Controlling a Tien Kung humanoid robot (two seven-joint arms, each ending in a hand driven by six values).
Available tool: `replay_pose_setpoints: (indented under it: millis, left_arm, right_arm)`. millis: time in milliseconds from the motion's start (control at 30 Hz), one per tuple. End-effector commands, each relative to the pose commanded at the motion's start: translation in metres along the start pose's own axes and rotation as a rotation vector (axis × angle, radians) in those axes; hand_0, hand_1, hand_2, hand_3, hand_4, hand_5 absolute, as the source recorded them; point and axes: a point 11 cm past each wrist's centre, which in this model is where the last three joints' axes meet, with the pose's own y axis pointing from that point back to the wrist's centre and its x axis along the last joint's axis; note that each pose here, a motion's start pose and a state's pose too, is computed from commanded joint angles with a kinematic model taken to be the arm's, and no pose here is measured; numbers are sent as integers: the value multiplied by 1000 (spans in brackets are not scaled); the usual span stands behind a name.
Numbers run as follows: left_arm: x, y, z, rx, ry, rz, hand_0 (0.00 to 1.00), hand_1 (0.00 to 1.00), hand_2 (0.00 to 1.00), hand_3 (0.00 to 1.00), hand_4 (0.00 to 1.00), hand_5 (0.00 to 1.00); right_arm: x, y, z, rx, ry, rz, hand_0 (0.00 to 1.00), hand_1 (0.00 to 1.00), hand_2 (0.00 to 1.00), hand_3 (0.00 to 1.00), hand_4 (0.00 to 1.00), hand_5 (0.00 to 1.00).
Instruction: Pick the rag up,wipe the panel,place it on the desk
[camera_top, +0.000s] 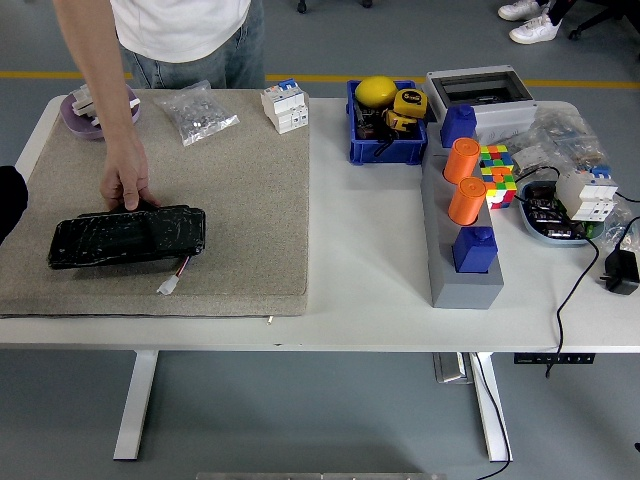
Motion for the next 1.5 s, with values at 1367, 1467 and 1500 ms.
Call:
replay_pose_setpoints:
  millis: [1367,1467,1500]
  left_arm:
    - [-62,32,53,-112,173,-94,272,207,495,458,45,2]
    - [-68,34,59,-123,172,-118,271,206,495,459,53,2]
    - [-70,34,60,-127,173,-123,271,206,495,459,53,2]
  right_arm:
    - [3,0,2,-1,-18,4,797,550,697,717,998,712]
    - [3,0,1,-1,-17,4,795,551,697,717,998,711]
    - [3,0,1,-1,-17,4,795,551,697,717,998,711]
